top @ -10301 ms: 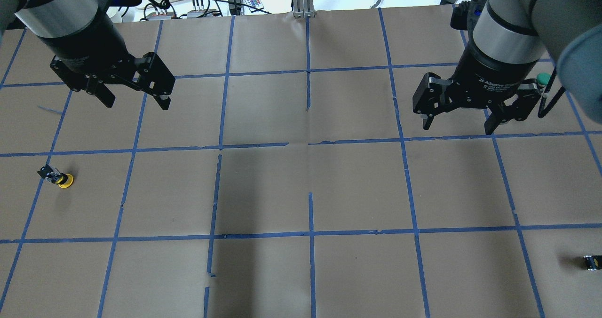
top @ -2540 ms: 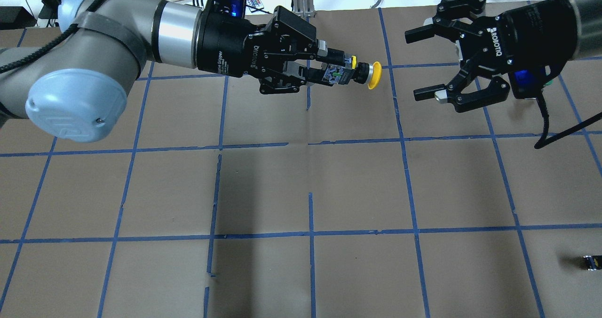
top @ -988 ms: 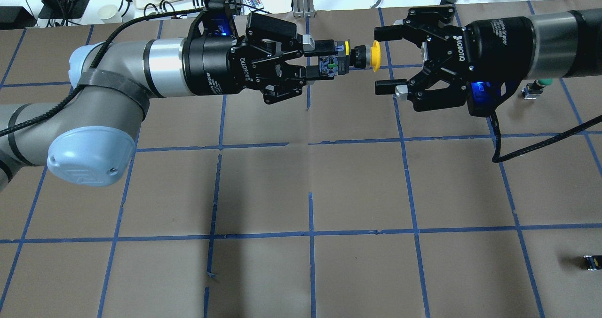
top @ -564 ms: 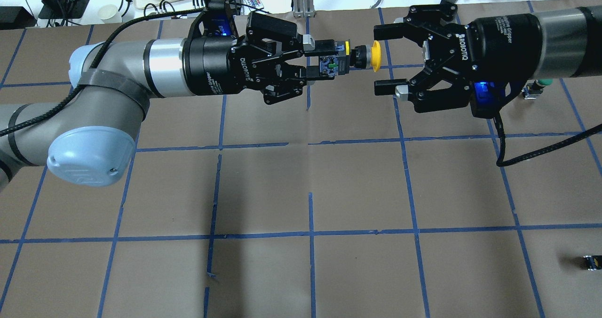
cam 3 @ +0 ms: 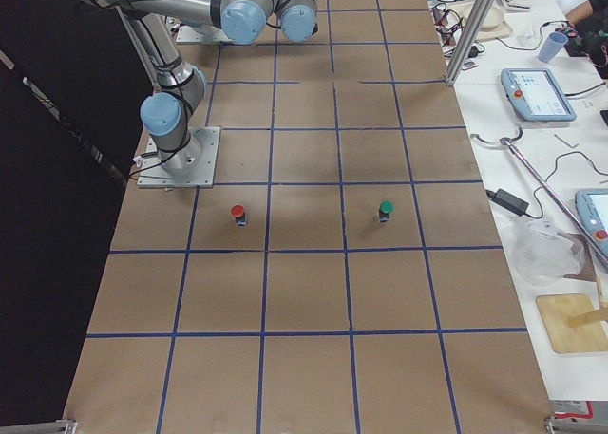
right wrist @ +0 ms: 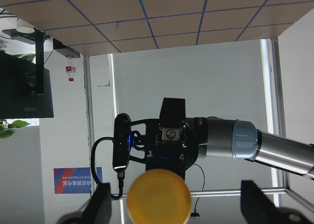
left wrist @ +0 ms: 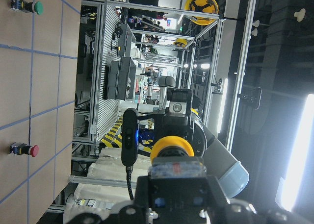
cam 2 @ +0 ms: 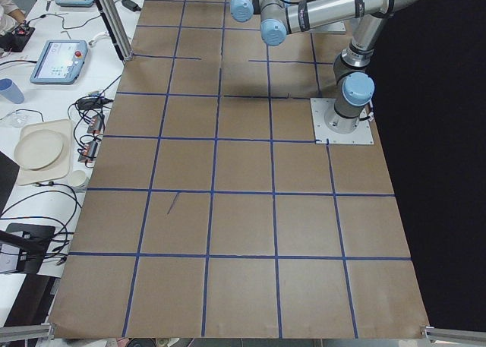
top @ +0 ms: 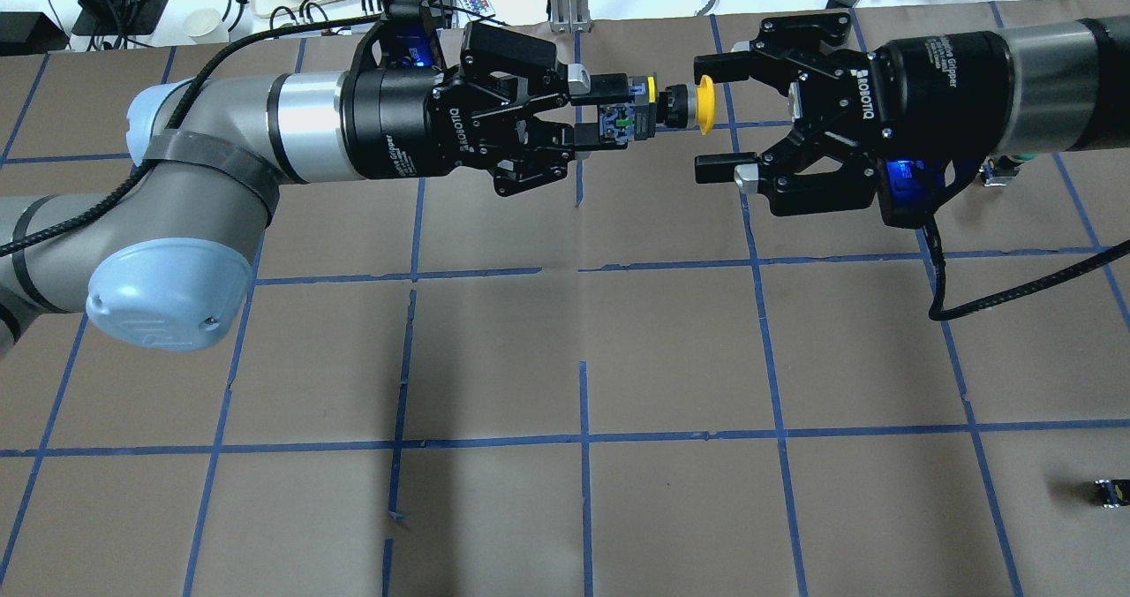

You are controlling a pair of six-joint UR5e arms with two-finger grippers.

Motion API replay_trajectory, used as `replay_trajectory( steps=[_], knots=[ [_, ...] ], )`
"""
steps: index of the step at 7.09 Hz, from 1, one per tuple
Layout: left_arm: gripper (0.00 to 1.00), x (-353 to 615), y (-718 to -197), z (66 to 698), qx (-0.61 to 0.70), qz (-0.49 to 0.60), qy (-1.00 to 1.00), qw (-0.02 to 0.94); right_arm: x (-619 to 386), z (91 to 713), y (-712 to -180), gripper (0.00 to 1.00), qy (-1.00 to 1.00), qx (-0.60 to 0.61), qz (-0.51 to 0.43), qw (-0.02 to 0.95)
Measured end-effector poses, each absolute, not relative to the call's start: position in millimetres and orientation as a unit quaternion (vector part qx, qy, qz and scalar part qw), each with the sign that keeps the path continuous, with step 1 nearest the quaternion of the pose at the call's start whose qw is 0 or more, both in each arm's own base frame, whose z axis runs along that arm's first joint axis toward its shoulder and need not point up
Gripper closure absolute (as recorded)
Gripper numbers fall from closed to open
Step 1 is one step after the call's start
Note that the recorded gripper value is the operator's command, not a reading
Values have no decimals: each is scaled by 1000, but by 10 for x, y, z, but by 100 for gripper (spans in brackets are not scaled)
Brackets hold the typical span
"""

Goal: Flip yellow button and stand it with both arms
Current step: 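Close the right gripper on the yellow cap while the left gripper holds the body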

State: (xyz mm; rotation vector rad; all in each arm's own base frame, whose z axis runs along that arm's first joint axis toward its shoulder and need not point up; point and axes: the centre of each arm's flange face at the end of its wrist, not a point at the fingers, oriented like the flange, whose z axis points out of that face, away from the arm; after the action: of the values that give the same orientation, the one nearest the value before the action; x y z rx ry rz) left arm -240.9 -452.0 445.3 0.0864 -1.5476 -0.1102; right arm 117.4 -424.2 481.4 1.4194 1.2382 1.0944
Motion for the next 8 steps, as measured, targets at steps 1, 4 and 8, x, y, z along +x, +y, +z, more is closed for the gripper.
replay_trajectory(
  steps=[1,4,8],
  knots=[
    [97,-2409,-4513,4469,39,-50,-698,713,1179,4826,-4232,10,504,577,444,465],
    [97,-2408,-4493,4503,37,-48,-698,713,1182,4844,-4222,66,504,576,443,466],
    [96,-2408,-4482,4522,35,-46,-699,713,1156,4852,-4241,87,504,577,440,469]
  ],
)
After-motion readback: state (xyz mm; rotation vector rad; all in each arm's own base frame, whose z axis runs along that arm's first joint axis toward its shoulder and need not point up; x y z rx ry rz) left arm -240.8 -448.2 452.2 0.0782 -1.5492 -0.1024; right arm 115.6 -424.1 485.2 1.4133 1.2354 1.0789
